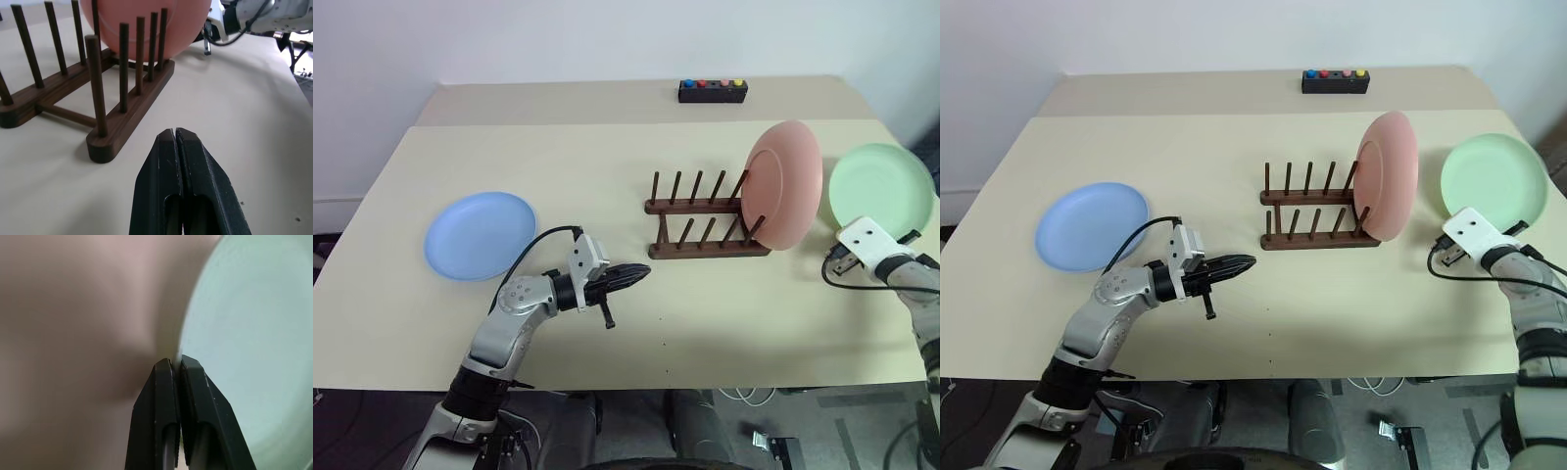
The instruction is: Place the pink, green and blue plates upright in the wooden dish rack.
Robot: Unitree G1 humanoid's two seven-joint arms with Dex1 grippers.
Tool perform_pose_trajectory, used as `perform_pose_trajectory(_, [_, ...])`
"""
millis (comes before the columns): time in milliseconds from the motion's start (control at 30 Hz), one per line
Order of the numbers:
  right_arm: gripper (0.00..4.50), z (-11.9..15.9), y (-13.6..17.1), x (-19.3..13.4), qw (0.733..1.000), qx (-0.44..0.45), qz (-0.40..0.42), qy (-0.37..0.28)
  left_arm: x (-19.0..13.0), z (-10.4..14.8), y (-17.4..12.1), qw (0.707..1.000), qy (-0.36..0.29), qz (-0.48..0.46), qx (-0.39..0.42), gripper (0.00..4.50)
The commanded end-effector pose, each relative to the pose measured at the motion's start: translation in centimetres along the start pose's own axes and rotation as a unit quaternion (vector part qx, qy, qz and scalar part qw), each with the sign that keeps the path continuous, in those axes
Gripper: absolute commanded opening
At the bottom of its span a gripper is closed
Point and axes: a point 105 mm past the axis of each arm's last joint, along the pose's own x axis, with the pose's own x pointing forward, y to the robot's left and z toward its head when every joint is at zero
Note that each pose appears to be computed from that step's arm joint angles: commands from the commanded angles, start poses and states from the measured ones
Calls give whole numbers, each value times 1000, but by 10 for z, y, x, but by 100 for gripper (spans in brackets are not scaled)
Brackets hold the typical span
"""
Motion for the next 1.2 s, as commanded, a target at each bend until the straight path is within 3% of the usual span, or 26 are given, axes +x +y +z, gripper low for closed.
perform_pose_trajectory(33, [4, 29, -48, -18, 995, -35, -82, -44, 3, 17, -4, 999, -26, -13, 18, 0])
perform_pose_trajectory(333, [4, 130, -121, -81, 963, -61, -195, -173, 3, 12, -5, 999, -26, -19, 16, 0])
perform_pose_trajectory(467, [4, 196, -116, -100, 941, -36, -157, -298, 3, 9, -3, 999, -22, -18, 20, 0])
perform_pose_trajectory(633, [4, 264, -78, -128, 892, 26, -28, -451, 2, 8, -1, 999, -21, -14, 23, 0])
perform_pose_trajectory(800, [4, 296, -45, -148, 842, 76, 91, -527, 0, 11, 2, 999, -20, -9, 28, 0])
perform_pose_trajectory(967, [4, 306, -21, -159, 789, 158, 208, -556, -1, 17, 2, 999, -23, -6, 29, 0])
perform_pose_trajectory(1200, [4, 284, -5, -137, 732, 341, 296, -510, -7, 23, 7, 999, -26, 10, 36, 0])
